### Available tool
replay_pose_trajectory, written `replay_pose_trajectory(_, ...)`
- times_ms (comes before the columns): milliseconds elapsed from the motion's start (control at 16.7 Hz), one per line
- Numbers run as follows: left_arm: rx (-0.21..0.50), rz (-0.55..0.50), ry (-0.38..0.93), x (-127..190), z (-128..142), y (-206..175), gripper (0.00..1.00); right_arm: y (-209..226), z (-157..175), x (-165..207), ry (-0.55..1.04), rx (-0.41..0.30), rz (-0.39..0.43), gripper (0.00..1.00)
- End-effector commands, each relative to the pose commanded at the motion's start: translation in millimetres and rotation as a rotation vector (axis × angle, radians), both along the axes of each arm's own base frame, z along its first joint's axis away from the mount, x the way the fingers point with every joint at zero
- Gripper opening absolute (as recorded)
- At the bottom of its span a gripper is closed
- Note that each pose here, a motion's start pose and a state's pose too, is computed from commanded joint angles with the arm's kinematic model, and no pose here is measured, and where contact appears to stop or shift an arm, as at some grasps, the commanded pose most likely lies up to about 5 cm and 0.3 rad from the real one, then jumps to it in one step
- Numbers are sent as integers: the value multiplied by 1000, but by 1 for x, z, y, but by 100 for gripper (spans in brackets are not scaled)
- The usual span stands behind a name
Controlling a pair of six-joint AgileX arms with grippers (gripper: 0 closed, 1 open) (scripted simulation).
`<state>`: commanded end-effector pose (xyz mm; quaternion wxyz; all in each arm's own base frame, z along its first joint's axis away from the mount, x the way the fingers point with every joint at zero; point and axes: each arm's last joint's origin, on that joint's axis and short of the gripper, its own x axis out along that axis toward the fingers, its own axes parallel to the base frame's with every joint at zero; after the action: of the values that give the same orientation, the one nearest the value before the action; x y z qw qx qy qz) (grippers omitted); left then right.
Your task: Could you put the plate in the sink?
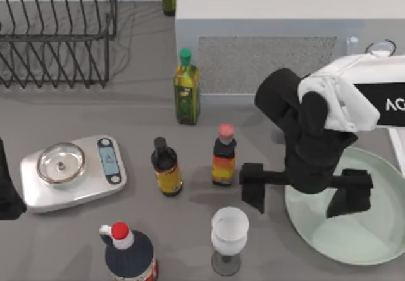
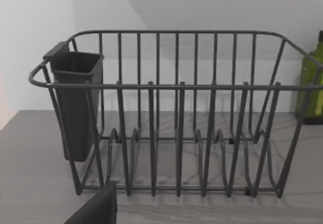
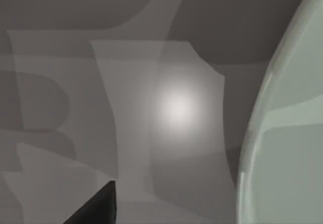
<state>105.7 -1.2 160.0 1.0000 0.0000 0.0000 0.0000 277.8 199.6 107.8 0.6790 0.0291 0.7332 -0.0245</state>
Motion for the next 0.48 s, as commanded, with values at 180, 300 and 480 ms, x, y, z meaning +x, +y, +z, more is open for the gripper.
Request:
replay_pose_trajectory(180,0,0,0,0,0,0,100,4,-17,1,-50,-4,46,100)
replay_pose_trajectory(300,0,0,0,0,0,0,100,6,-19,4,-77,-7,66,100)
replay_pose_trajectory(480,0,0,0,0,0,0,100,6,-19,4,-77,-7,66,100)
